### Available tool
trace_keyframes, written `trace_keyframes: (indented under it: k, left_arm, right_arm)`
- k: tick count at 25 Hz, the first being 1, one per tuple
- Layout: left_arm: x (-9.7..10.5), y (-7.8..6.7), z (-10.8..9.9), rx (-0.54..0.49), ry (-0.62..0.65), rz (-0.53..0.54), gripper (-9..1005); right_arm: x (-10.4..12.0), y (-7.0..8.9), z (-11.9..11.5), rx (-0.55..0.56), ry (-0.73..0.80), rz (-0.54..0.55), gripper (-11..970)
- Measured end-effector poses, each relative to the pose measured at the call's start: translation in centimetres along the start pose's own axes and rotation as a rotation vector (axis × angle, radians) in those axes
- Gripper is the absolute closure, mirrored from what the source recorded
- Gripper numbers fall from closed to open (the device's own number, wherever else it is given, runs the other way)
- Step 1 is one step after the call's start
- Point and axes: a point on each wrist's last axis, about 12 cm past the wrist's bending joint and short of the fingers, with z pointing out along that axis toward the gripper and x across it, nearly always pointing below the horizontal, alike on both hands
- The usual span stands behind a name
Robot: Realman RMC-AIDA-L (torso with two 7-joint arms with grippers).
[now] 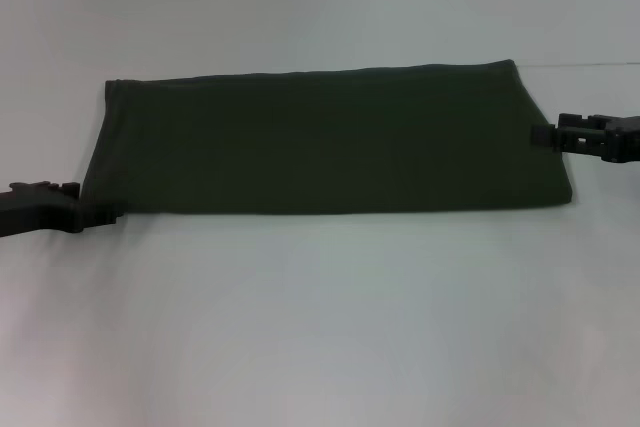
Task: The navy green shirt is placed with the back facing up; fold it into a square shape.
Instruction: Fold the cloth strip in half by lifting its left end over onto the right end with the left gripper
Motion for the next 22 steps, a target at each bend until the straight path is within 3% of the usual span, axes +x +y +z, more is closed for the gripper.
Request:
trace_keyframes:
  k: [22]
  left_arm:
    - [-0.05, -0.26, 0.17, 0.009, -0.002, -0.004, 334]
  right_arm:
    - [0.23, 0.02, 0.00, 0.000, 0.001, 0.003, 184]
